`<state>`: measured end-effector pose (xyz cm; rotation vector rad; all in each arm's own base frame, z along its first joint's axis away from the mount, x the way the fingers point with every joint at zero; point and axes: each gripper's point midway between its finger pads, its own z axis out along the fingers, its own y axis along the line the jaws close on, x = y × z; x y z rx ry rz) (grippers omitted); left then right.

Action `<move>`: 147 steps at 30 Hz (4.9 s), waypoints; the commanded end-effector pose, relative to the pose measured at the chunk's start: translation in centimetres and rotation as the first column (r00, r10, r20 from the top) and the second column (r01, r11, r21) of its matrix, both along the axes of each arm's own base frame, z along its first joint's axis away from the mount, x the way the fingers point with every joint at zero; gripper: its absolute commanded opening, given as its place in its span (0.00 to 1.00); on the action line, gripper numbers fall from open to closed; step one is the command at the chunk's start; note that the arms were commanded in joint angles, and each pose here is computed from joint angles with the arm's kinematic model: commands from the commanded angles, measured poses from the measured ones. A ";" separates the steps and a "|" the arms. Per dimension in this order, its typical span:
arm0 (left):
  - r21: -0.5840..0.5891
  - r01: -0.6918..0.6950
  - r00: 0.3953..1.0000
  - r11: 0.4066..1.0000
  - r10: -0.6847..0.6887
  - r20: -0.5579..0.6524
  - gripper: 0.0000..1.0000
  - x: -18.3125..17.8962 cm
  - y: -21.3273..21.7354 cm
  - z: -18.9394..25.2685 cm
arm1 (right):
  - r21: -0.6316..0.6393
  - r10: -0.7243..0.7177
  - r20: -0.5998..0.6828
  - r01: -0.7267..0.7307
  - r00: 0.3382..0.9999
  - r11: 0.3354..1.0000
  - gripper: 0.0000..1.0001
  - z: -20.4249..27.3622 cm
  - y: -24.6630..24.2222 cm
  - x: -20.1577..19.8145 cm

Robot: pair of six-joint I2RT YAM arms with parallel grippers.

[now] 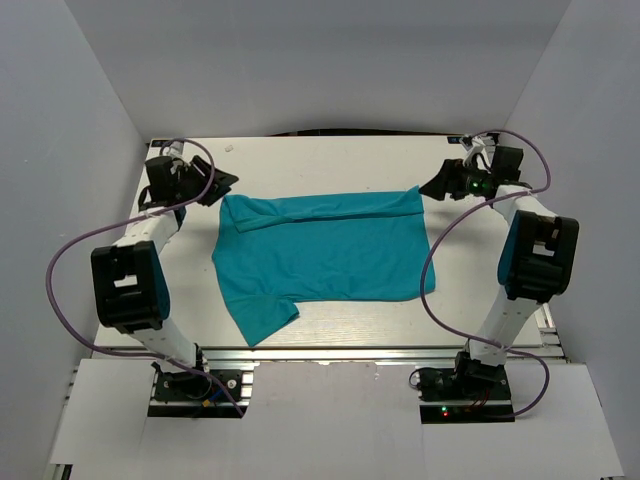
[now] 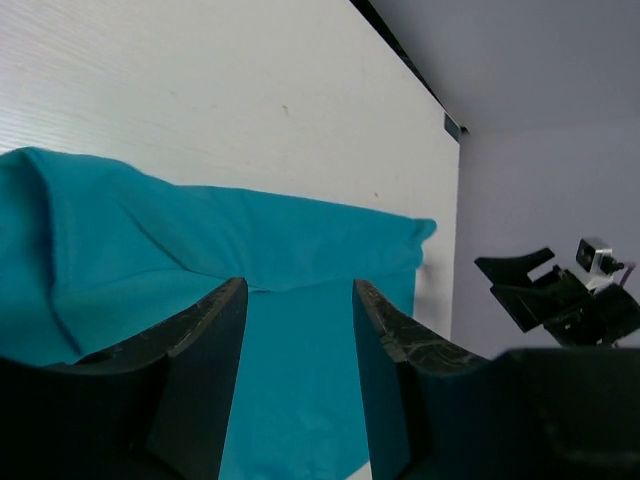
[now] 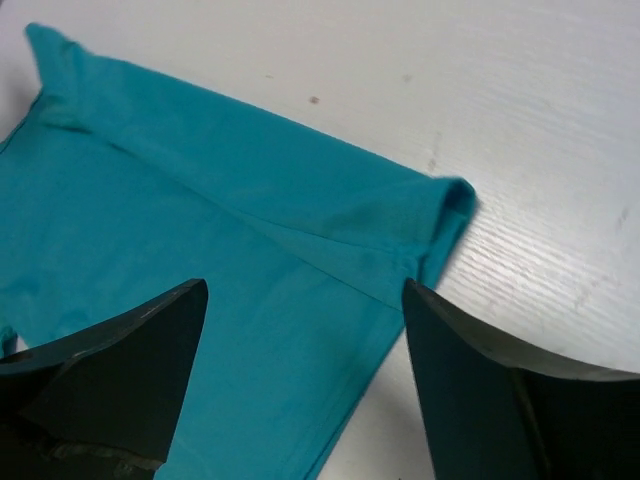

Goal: Fold and stack the t-shirts
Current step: Fold the flattened tshirt in 1/3 of the way, then grap the side of the flattened tshirt closest away from the robot with both arms

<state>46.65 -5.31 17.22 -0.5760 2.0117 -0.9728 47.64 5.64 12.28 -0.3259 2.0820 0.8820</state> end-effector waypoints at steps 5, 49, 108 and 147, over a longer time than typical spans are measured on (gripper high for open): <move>-0.098 0.179 0.983 0.979 -0.174 0.055 0.41 2.4 -5.0 0.8 | 0.007 0.220 0.142 -0.224 0.965 0.975 0.57 3.2 5.6 0.8; -0.126 0.191 0.980 0.973 -0.181 0.089 0.48 6.8 -5.1 1.2 | 0.290 0.159 -0.002 -0.152 0.987 0.945 0.36 4.8 7.1 4.0; 0.372 -0.030 0.626 0.928 0.307 -0.717 0.44 -27.1 0.1 -16.8 | -0.659 0.772 0.119 -0.532 0.624 0.532 0.82 -4.8 2.5 -22.9; 0.318 -0.053 0.702 0.947 0.262 -0.662 0.00 -23.8 -1.2 -11.3 | -0.736 0.896 0.054 -0.589 0.441 0.334 0.84 -7.5 1.6 -24.1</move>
